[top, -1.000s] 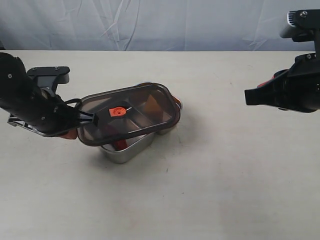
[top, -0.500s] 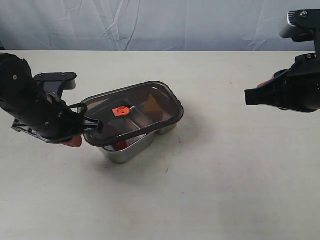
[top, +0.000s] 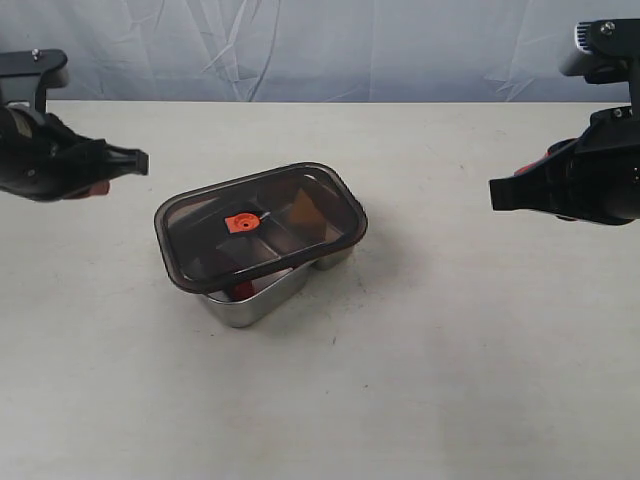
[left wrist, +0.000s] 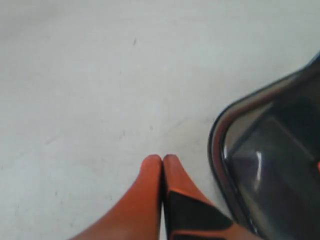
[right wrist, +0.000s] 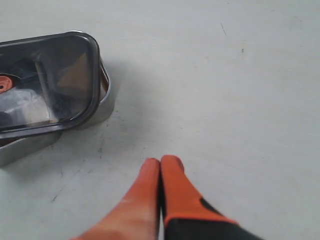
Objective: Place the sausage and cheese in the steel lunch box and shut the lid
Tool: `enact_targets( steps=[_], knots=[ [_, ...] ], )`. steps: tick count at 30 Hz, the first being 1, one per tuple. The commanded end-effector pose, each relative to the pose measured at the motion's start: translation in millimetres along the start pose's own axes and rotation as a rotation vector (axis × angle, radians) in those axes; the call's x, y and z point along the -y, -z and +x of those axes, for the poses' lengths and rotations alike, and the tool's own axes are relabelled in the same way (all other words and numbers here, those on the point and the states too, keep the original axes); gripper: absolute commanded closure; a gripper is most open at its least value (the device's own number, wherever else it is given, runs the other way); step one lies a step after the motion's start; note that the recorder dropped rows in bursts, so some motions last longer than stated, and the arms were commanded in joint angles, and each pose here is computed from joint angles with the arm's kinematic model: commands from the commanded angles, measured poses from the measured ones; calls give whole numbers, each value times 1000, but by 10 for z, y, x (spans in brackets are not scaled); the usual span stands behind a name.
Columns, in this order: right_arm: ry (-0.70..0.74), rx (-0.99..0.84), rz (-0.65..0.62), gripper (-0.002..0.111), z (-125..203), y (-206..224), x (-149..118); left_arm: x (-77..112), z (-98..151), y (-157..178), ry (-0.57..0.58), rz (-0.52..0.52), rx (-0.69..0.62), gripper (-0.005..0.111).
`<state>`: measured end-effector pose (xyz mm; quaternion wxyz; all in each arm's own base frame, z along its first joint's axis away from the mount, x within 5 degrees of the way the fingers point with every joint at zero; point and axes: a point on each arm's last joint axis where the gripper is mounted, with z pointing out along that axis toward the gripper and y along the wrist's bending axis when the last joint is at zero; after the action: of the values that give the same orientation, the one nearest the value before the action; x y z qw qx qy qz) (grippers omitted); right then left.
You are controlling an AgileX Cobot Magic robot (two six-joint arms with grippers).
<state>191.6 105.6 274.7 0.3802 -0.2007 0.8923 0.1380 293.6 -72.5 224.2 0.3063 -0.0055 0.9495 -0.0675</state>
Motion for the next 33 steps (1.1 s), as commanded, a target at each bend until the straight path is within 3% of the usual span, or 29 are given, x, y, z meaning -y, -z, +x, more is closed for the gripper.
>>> enact_targets(
  steps=[1,8,15,20,28,33],
  knots=[
    [5,11,-1,108,-21,0,-5,47,-263,-64,-29,20,85,107],
    [8,57,4,108,-62,1,0,107,-470,-447,-102,12,59,107],
    [-11,123,3,108,-122,7,-1,131,-410,-747,-154,38,7,107],
    [-19,137,-1,108,-131,6,-6,138,-422,-774,-158,45,24,107],
    [-21,127,4,108,-131,-75,3,131,-350,-773,-152,42,-56,107],
    [-24,94,10,108,-110,-205,16,180,-317,-767,-157,99,-87,107]
  ],
)
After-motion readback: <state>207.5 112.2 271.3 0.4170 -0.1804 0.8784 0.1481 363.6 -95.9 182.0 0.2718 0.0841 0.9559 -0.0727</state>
